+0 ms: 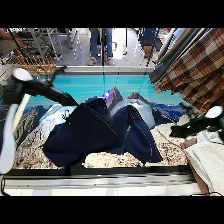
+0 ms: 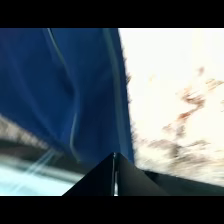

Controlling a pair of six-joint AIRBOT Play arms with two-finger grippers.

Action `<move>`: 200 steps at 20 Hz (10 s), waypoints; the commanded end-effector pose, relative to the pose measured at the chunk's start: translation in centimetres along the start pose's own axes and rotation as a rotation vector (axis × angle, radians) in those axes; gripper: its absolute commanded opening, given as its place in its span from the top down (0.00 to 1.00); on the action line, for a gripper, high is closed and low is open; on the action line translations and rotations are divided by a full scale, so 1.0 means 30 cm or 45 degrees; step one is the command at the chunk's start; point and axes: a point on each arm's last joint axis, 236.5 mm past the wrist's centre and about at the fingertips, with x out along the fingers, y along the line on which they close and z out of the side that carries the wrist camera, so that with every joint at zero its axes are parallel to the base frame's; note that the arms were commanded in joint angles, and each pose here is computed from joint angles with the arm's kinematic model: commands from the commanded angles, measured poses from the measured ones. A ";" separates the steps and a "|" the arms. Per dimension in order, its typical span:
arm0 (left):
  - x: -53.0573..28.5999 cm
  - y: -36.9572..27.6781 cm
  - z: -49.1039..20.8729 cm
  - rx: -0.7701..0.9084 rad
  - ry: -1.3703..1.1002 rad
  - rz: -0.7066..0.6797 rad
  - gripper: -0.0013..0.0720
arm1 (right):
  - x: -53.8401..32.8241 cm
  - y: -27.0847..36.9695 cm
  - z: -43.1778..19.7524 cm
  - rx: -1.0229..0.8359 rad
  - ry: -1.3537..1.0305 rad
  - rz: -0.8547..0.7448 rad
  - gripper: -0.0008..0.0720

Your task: Fold the clothes and pants, and hang the long-sleeved shirts on hangers.

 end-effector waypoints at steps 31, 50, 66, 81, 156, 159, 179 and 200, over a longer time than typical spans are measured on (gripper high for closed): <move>0.575 0.489 -0.239 -0.255 0.282 0.231 0.32 | 0.399 -0.027 -0.151 -0.012 0.221 0.223 0.27; 0.732 0.232 -0.219 -0.090 0.252 -0.210 0.70 | 0.396 -0.002 -0.146 0.025 0.217 0.259 0.28; 0.633 0.140 -0.337 -0.256 0.451 -0.328 0.34 | 0.393 -0.023 -0.304 0.056 0.442 0.224 0.24; 0.786 0.140 -0.391 -0.175 0.589 -0.150 0.11 | 0.395 -0.021 -0.298 0.058 0.433 0.226 0.26; -1.959 -0.771 -0.129 -0.070 -2.077 1.042 0.97 | -1.539 0.507 0.065 -0.614 -1.637 -0.758 0.98; -1.905 -0.613 -0.147 -0.207 -1.908 1.187 0.97 | -1.278 0.411 0.114 -0.468 -1.335 -0.570 0.98; -1.015 1.065 -0.547 -1.257 -1.600 1.341 0.88 | 0.212 -0.071 0.866 0.048 -0.881 -0.194 0.97; -0.748 0.845 -1.356 -1.607 -0.366 0.890 0.37 | 0.486 0.852 -0.133 0.045 0.153 0.594 0.21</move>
